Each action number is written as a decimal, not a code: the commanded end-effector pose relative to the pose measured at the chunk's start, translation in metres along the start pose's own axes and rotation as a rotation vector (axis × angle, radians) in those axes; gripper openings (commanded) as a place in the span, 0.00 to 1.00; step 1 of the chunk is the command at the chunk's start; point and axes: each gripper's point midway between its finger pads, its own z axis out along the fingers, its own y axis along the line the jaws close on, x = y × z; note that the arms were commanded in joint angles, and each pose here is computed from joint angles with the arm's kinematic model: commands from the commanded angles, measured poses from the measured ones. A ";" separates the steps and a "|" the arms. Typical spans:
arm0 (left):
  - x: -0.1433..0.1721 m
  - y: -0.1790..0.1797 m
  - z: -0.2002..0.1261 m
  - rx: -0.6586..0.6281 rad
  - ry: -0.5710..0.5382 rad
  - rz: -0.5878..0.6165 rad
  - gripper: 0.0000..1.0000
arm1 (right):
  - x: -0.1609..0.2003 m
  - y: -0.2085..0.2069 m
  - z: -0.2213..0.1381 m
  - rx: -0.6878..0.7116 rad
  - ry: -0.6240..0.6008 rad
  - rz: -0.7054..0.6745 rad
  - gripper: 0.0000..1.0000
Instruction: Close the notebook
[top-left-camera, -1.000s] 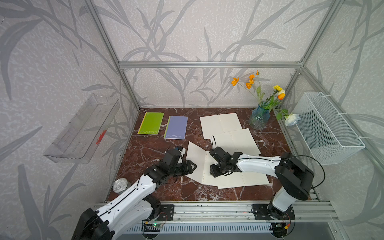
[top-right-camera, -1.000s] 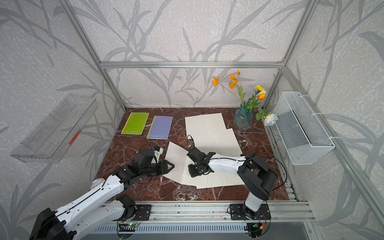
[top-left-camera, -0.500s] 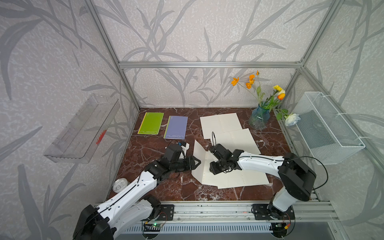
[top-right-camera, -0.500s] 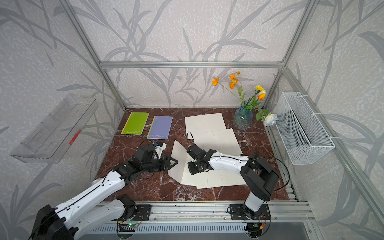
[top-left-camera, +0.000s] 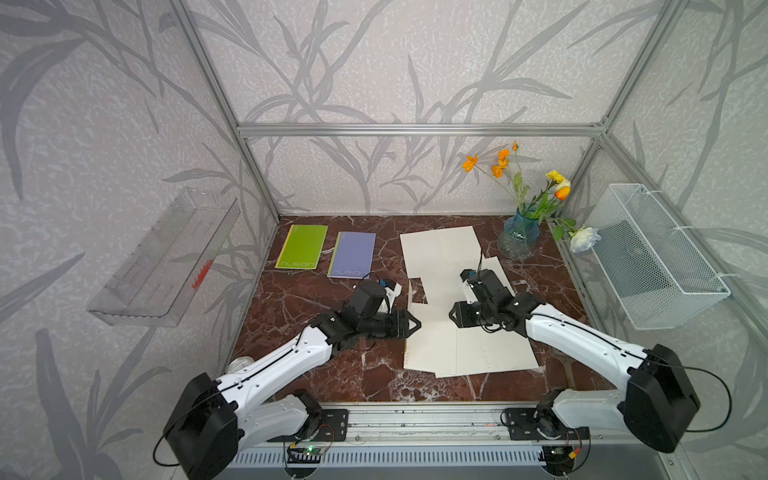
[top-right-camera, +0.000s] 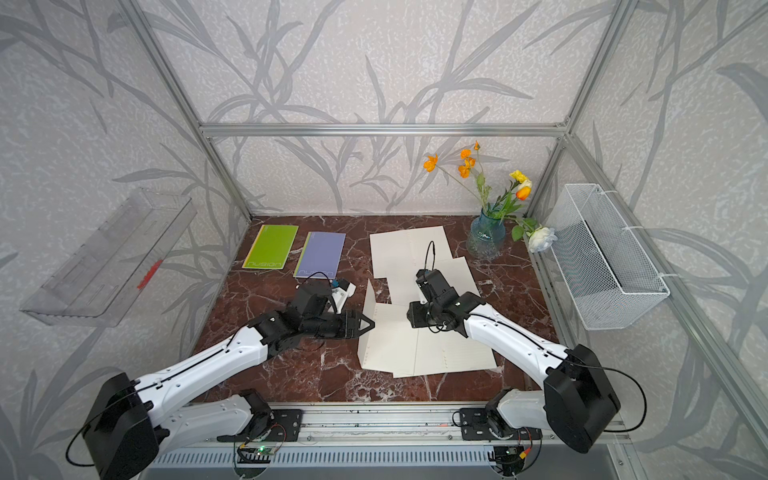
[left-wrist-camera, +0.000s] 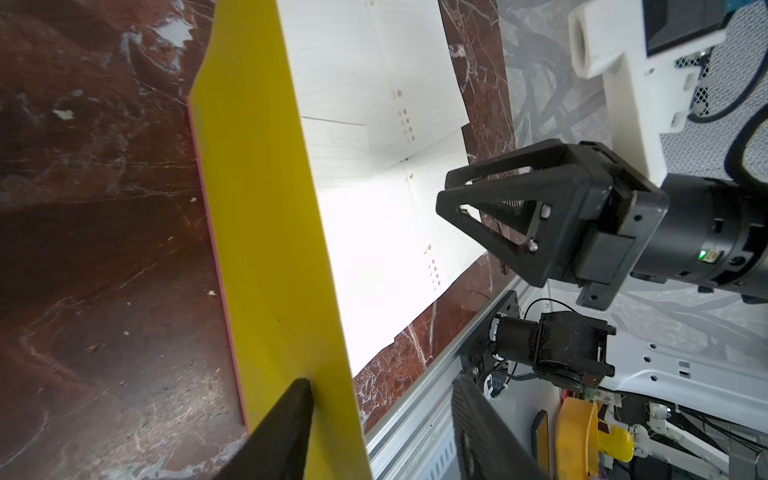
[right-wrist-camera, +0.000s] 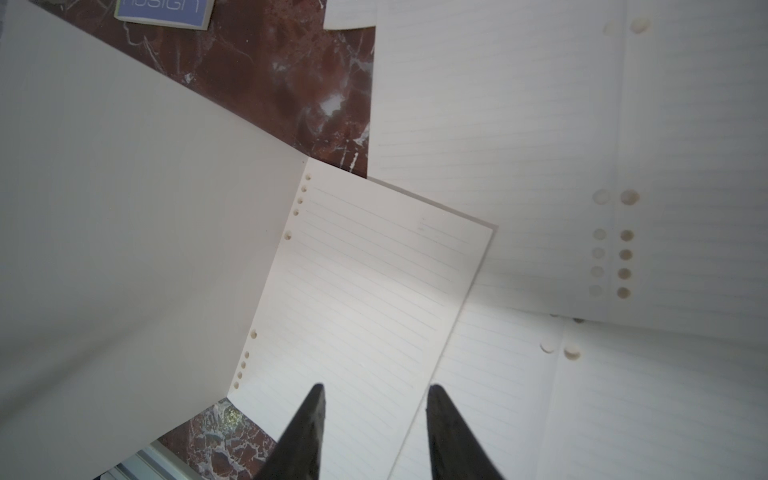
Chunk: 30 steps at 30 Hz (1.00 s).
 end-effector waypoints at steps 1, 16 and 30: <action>-0.007 -0.019 0.007 0.036 0.006 0.060 0.55 | 0.017 -0.018 -0.006 0.045 0.036 0.003 0.41; 0.003 -0.025 0.050 0.115 0.050 0.068 0.55 | 0.034 -0.038 -0.014 0.078 0.035 0.036 0.44; 0.004 0.048 0.058 -0.183 0.041 -0.018 0.56 | 0.040 -0.029 0.004 0.018 0.105 0.030 0.45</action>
